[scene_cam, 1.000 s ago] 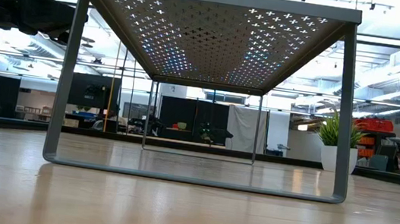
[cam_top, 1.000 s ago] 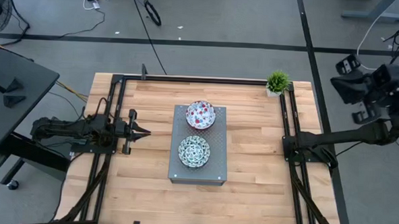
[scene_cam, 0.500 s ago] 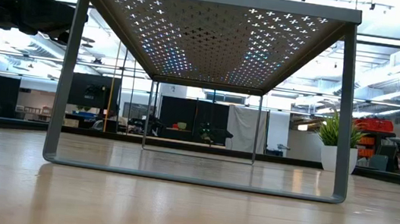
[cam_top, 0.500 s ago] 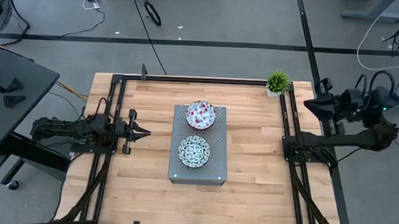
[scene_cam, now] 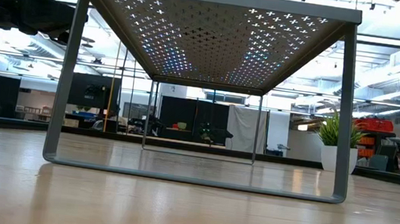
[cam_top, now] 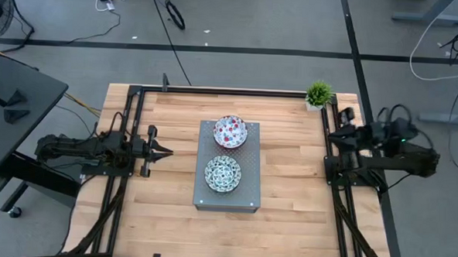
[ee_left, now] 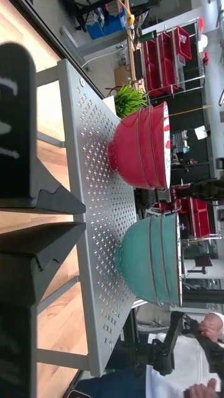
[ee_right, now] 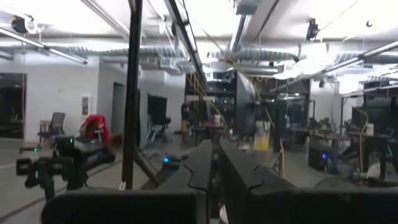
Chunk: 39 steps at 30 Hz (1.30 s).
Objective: Pick & Place Mini bowls
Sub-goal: Return to Home Position
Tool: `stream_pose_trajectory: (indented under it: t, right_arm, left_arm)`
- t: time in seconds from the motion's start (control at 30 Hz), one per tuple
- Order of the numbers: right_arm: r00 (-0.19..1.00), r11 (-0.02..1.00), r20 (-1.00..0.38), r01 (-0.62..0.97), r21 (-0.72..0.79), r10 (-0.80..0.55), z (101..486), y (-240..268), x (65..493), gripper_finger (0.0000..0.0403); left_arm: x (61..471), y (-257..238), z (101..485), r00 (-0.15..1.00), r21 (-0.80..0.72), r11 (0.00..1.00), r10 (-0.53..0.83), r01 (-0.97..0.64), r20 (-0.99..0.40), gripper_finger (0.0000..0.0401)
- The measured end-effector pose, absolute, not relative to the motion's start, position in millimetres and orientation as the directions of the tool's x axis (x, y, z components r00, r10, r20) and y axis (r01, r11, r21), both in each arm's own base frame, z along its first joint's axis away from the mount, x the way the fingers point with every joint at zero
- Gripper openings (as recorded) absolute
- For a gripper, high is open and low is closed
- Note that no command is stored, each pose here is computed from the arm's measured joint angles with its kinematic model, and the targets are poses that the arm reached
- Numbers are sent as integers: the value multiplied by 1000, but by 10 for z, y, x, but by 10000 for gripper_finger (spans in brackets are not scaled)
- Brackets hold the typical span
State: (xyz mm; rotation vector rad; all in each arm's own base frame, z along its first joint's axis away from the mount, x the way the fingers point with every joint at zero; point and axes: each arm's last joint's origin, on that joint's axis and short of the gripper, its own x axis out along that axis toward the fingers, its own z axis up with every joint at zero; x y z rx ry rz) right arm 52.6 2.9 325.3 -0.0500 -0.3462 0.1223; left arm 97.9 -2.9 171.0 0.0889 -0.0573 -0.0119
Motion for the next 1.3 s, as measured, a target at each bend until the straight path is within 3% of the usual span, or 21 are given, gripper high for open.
stream_pose_trajectory:
  t: [0.5,1.3]
  right_arm:
    - [963,995,251,-91,-36,98,2502,13,753,29]
    - [979,996,182,-90,-5,89,1931,6,927,29]
  left_arm:
    - [979,-29,1710,998,89,996,-14,9,57,37]
    - [979,-29,1710,998,89,996,-14,9,57,37]
